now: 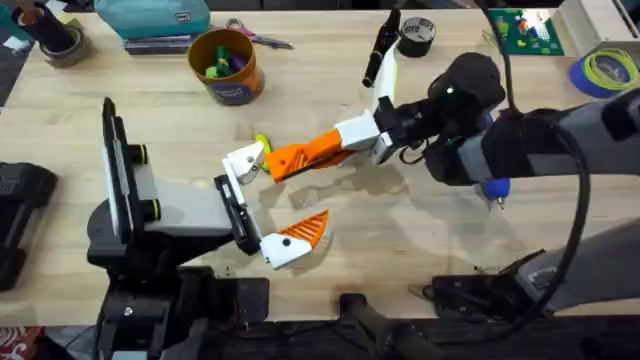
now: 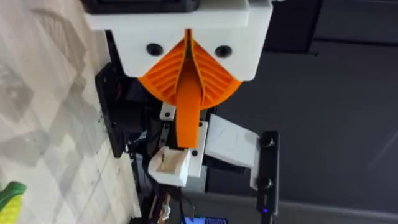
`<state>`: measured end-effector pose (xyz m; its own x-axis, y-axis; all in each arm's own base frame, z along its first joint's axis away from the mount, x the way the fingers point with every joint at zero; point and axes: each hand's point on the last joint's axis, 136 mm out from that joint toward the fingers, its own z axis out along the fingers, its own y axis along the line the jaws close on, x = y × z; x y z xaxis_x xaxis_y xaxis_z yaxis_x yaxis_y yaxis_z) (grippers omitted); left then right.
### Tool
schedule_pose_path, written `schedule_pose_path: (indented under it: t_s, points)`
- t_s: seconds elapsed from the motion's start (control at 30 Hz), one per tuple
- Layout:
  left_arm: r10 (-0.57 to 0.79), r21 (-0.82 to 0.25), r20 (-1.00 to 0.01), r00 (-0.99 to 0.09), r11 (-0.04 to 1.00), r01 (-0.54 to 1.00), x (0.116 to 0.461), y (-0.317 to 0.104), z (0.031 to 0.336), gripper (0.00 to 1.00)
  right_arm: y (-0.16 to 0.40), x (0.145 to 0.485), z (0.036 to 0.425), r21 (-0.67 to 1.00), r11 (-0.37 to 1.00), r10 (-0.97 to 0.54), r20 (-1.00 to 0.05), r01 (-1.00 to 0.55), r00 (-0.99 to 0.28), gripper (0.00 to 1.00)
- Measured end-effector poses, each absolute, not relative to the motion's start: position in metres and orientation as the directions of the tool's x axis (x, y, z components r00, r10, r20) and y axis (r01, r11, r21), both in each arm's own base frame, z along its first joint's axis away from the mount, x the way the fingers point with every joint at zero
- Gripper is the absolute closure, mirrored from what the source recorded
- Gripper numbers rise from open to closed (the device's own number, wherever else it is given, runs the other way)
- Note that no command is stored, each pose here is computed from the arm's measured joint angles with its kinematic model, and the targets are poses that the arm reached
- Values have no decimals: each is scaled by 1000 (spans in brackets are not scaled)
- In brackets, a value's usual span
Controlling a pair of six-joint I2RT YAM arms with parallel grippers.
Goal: Pick up the gripper from the table and insert it into the empty holder that is missing its gripper. Then pick up a screw, insert it into the mounting hole, and use the screwdriver to tighten it. Finally, clean up the table by picking up the vegetable and placing it into the bucket.
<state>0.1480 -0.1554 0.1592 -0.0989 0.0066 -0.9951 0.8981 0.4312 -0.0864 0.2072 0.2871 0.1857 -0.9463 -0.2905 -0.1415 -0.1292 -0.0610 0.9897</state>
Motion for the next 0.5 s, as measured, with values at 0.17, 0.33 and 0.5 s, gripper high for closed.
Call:
schedule_pose_path:
  t_s: [0.17, 0.33, 0.5]
  points:
    - [7, -87, -995, -99, 431, 898, 148, -155, 159, 15, 296, 198, 186, 988, -70, -314, -152, -137, -937, 993]
    - [7, -87, -995, -99, 431, 898, 148, -155, 159, 15, 297, 191, 183, 984, -81, -299, -174, -157, -938, 993]
    - [7, -87, -995, -99, 431, 898, 148, -155, 159, 15, 294, 188, 177, 988, -70, -292, -153, -138, -944, 993]
